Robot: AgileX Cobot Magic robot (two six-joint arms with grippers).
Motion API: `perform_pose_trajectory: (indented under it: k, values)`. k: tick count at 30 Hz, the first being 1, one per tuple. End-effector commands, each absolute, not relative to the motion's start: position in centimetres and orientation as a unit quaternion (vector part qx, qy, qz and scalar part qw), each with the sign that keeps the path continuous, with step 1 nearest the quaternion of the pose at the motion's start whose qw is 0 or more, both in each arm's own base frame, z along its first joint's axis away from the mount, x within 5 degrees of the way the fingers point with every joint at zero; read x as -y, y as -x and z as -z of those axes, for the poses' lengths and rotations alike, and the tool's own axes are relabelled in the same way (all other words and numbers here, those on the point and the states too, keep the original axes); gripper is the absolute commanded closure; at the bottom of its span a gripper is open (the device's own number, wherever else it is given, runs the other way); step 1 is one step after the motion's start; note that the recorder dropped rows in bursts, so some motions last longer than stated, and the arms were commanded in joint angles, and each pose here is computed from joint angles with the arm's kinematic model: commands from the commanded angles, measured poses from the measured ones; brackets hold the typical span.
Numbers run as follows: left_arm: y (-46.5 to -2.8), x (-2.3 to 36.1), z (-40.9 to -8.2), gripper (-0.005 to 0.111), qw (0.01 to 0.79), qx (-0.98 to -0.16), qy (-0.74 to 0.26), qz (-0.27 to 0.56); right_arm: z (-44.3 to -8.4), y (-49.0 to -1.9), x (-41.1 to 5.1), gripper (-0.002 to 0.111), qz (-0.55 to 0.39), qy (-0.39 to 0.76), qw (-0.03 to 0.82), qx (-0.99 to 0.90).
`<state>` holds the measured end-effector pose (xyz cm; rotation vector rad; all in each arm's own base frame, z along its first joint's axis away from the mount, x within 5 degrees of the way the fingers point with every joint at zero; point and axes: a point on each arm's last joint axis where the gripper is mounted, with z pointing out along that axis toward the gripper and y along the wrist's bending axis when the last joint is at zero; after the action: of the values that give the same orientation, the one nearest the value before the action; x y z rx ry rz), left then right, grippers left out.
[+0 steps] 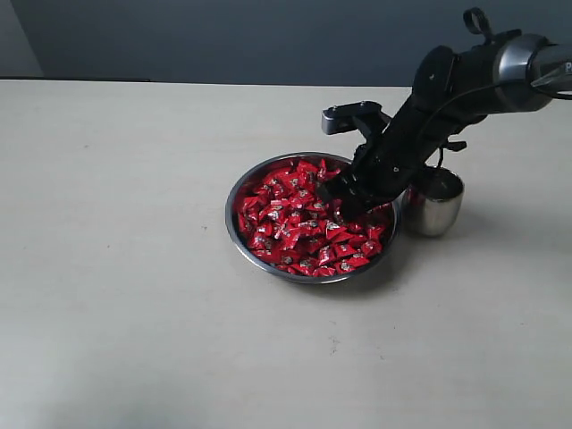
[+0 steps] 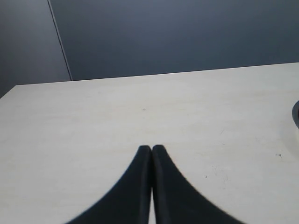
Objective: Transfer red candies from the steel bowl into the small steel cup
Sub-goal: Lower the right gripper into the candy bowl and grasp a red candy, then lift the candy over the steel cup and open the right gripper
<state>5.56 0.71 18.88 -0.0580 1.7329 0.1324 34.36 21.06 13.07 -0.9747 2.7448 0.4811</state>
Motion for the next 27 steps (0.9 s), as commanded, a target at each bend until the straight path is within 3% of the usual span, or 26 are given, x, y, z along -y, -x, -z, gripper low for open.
perform_pose_trajectory:
  k: [1,11,17,23,27]
  values:
    - [-5.5,-0.7,-19.2,0.106,0.652,-0.756,0.026,-0.06,-14.9,-34.7,-21.1,0.109,-0.158,0.329,0.115,-0.924]
    - [-5.5,-0.7,-19.2,0.106,0.652,-0.756,0.026,-0.06,-21.3,-34.4,-20.7,0.109,-0.174,0.329,0.183,-0.91]
    - [-5.5,-0.7,-19.2,0.106,0.652,-0.756,0.026,-0.06,-24.6,-34.4,-18.1,0.109,-0.17,0.313,0.209,-0.911]
    - [-5.5,-0.7,-19.2,0.106,0.652,-0.756,0.026,-0.06,-24.8,-35.8,-13.2,0.109,-0.163,0.248,0.195,-0.935]
    - [-5.5,-0.7,-19.2,0.106,0.652,-0.756,0.026,-0.06,-22.5,-35.8,-10.5,0.109,-0.163,0.193,0.186,-0.95]
